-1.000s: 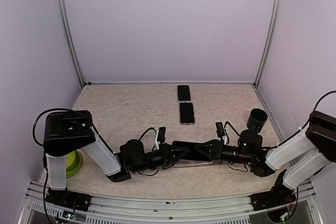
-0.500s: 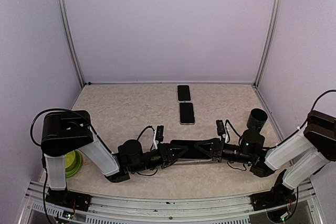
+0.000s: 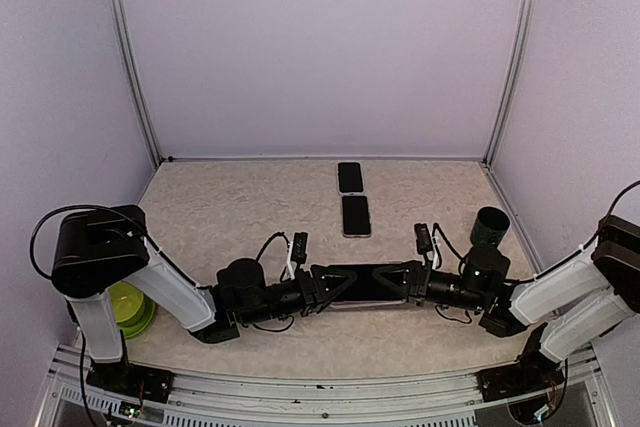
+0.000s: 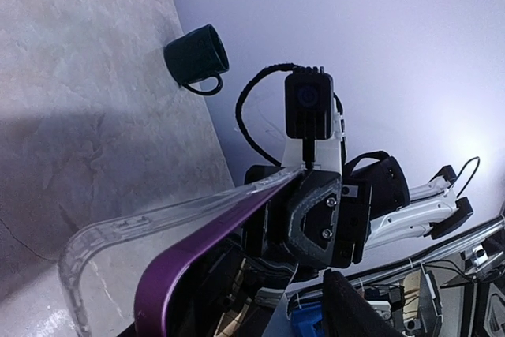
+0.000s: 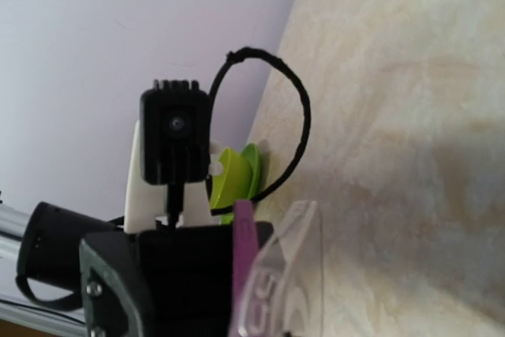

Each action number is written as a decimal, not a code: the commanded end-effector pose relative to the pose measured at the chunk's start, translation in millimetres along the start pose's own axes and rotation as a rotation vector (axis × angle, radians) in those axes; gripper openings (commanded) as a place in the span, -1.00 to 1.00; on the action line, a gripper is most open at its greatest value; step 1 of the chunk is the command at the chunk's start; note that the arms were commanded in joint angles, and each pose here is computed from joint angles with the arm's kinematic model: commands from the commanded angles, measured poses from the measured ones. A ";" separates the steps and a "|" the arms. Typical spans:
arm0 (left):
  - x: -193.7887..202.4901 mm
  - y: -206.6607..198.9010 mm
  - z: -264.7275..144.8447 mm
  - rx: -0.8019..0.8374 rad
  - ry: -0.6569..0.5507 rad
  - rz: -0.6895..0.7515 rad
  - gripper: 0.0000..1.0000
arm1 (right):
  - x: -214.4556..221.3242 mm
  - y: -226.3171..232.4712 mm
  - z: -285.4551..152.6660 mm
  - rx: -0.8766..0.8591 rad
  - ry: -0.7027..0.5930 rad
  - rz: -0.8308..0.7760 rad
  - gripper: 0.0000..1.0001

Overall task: Put the phone into the phone case
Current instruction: Install the phone on the phone case, then press the corner of the phone case at the bottom left corner of the phone case, then press the corner of the phone case at the bottom right corner of the phone case.

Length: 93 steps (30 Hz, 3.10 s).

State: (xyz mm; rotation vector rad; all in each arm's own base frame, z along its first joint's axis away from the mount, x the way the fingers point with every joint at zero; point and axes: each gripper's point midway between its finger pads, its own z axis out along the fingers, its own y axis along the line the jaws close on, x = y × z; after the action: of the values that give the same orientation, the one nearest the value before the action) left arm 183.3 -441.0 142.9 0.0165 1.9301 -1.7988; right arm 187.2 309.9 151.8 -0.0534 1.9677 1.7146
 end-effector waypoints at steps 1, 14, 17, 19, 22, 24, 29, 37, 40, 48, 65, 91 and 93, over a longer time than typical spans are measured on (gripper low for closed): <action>-19.1 22.5 -16.4 -0.122 -0.054 0.067 0.15 | -0.2 20.6 -5.2 -0.048 0.003 -0.064 -1.00; -32.4 10.2 -38.0 -0.142 -0.063 0.183 0.36 | -1.6 36.6 -9.0 -0.037 0.039 -0.210 -1.00; -31.8 4.8 -38.4 -0.132 -0.045 0.224 0.43 | 1.5 46.6 -10.1 -0.062 0.069 -0.277 -1.00; -30.3 1.5 -38.3 -0.122 -0.029 0.249 0.45 | 4.1 49.8 -10.1 -0.065 0.093 -0.320 -1.00; -28.3 -5.0 -36.9 -0.098 -0.004 0.284 0.53 | 7.3 53.8 -11.5 -0.075 0.119 -0.388 -1.00; -23.5 -9.4 -34.7 -0.075 0.031 0.308 0.54 | 11.5 58.4 -13.4 -0.101 0.141 -0.426 -1.00; -6.9 -24.2 -31.3 0.023 0.121 0.340 0.54 | 25.7 66.6 -17.1 -0.170 0.210 -0.493 -1.00; 21.1 -44.5 -35.0 0.202 0.251 0.330 0.49 | 34.7 73.2 -21.4 -0.224 0.251 -0.544 -1.00; 28.0 -47.0 -36.8 0.237 0.280 0.325 0.43 | 34.7 72.7 -22.8 -0.218 0.250 -0.564 -1.00; 34.3 -51.0 -34.7 0.257 0.301 0.340 -0.06 | 34.9 70.3 -26.9 -0.202 0.245 -0.576 -1.00; 24.3 -24.0 -25.2 0.112 0.237 0.328 -1.00 | 29.9 61.4 -26.0 -0.142 0.225 -0.564 -1.00; -0.2 -23.9 -39.5 0.039 0.124 0.327 0.29 | -10.7 85.3 -36.0 -0.078 0.031 -0.551 -1.00; 5.7 -27.5 -39.8 0.079 0.147 0.319 0.30 | -12.8 90.3 -38.1 -0.096 0.011 -0.542 -1.00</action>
State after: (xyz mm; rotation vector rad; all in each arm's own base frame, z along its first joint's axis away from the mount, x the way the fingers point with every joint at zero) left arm 167.5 -406.2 154.1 0.4158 1.9051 -1.5837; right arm 150.4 289.7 203.3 -0.6068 1.8099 1.4025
